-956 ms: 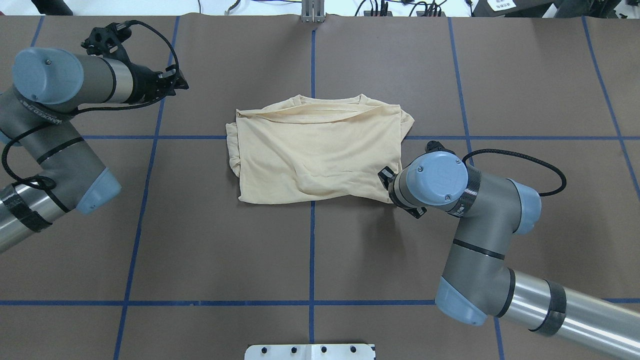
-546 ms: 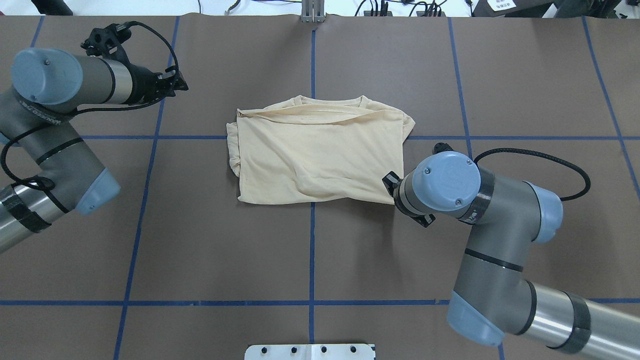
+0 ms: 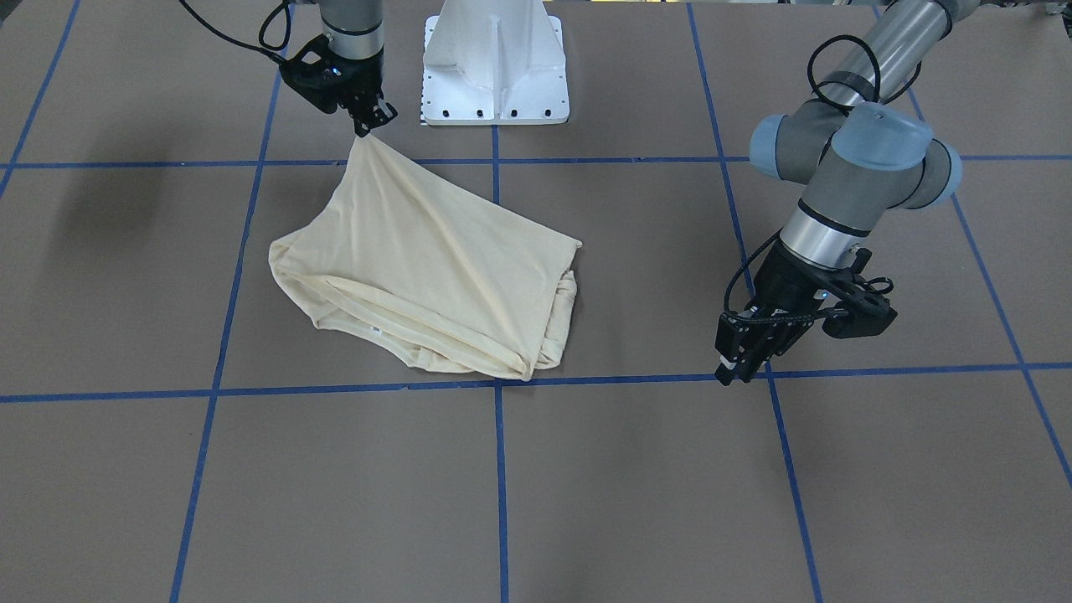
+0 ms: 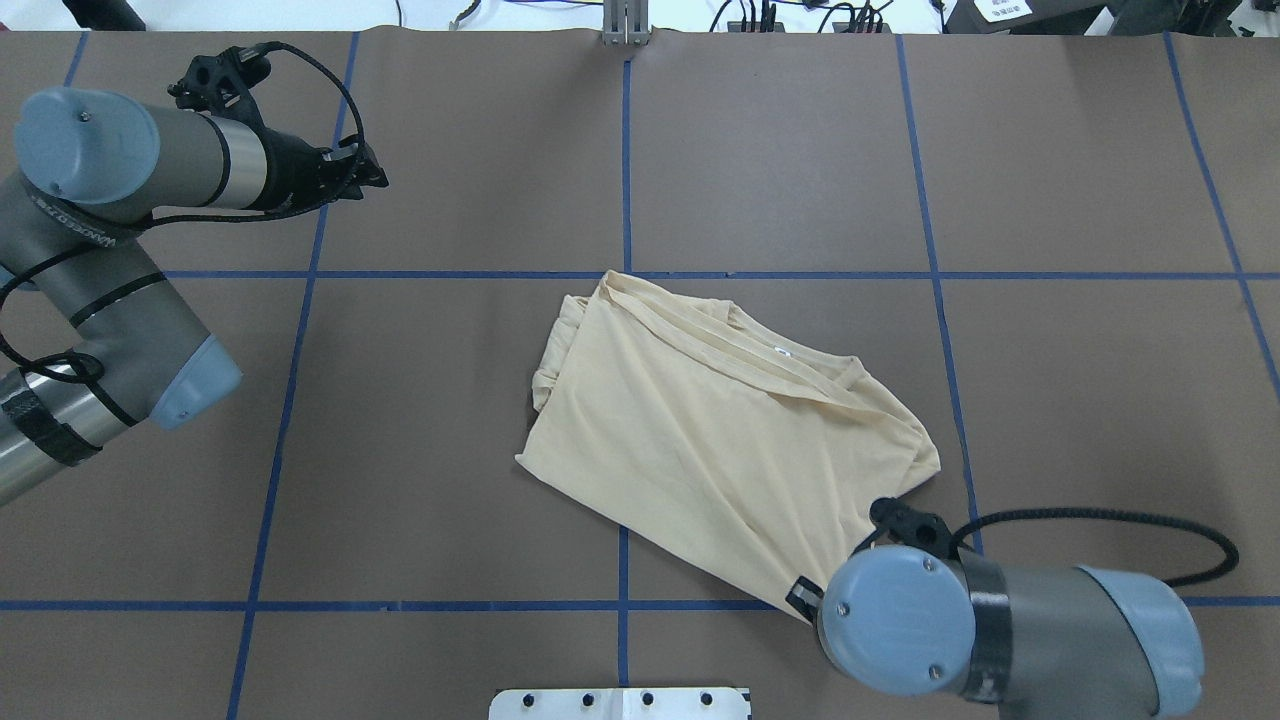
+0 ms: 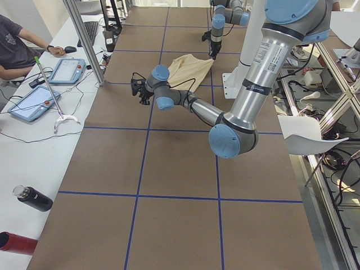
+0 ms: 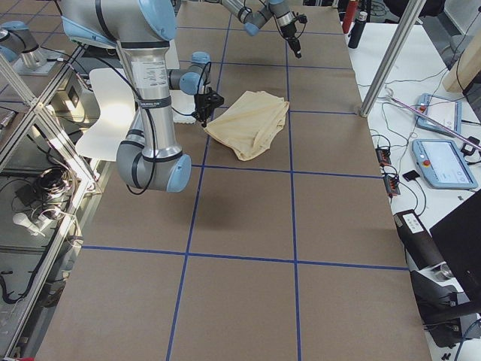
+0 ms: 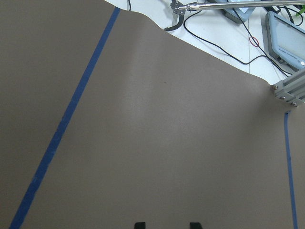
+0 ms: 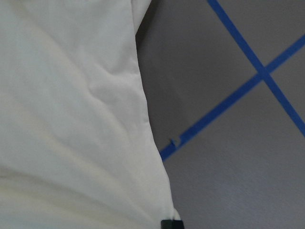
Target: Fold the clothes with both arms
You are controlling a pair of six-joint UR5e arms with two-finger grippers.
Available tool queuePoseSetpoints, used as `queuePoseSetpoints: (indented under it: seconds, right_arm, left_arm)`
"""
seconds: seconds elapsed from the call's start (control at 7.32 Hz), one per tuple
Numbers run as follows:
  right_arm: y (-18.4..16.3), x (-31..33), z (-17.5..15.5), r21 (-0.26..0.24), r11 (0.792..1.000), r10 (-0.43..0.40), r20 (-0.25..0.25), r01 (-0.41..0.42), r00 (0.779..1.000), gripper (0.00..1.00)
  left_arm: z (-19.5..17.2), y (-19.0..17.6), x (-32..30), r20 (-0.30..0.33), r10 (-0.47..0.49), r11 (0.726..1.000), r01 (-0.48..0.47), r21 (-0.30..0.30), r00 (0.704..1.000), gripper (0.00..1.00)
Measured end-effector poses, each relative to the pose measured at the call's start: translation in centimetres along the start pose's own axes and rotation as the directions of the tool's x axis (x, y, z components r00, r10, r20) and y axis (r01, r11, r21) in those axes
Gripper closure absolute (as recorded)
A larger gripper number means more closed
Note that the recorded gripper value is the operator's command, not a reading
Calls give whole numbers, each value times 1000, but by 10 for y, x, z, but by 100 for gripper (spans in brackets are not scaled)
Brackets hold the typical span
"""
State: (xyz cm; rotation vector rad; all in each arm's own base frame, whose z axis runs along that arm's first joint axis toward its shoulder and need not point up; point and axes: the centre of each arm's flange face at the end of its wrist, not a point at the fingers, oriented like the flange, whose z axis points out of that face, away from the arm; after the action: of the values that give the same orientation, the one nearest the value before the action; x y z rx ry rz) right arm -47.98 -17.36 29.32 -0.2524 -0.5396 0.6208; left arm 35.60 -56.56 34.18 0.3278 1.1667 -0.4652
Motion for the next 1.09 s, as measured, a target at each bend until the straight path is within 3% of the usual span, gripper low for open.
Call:
queuePoseSetpoints:
  seconds: [0.27,0.41,0.55,0.82,1.09]
  right_arm:
    - [31,29,11,-24,998,49,-56,-51,997,0]
    - [35,31,7,-32,996,77,-49,-79,996,0]
    - [25,24,-8,-40,993,111,-16,-111,994,0]
    - [-30,-20,-61,-42,979,201,122,-198,972,0]
    - [-105,-61,-105,12,980,191,239,-200,952,0]
  left_arm:
    - [-13,10,15,-41,-3,998,0,-69,999,53]
    - [-19,20,21,-57,-22,994,16,-110,998,52]
    - [-23,41,27,-68,-61,987,50,-156,996,50]
    - [-28,124,42,-71,-154,954,129,-269,986,43]
    - [-19,221,45,-51,-184,944,162,-289,982,43]
